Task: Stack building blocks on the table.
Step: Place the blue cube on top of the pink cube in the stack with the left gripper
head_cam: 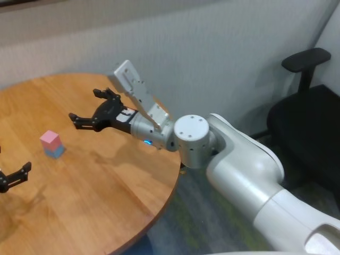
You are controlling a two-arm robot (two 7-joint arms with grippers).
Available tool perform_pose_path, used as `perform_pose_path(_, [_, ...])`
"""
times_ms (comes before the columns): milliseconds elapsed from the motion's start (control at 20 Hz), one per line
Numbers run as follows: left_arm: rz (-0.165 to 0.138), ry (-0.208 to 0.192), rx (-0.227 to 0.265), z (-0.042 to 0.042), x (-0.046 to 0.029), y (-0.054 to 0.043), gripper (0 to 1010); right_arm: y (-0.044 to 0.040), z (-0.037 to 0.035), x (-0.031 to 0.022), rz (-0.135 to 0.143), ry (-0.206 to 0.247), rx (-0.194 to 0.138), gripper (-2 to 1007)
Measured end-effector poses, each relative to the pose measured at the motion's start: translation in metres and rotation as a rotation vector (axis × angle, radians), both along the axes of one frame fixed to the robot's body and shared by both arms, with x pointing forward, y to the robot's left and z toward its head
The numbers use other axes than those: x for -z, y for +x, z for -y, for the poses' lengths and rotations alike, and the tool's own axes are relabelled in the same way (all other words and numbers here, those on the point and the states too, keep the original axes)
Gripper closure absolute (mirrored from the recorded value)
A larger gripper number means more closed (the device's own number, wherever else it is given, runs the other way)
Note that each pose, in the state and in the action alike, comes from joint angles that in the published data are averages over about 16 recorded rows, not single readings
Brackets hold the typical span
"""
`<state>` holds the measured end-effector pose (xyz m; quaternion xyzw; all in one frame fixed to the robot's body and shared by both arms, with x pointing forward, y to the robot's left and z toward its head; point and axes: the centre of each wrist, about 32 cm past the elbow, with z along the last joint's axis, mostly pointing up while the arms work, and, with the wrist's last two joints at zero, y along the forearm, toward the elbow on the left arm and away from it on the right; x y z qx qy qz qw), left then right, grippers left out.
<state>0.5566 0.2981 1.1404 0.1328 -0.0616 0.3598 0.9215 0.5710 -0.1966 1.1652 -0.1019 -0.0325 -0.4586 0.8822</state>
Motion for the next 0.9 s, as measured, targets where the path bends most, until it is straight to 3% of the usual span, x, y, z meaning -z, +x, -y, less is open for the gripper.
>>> perform_pose_path(350, [-0.007, 0.034, -0.037, -0.0062, 0.0031, 0.0017, 10, -0.0047, 0.0065, 0.002, 0.0, 0.005, -0.005, 1])
perform_pose_path(900, [-0.015, 0.093, -0.086, -0.0276, 0.0097, 0.0148, 10, -0.0025, 0.0044, 0.0028, -0.004, 0.005, -0.001, 1])
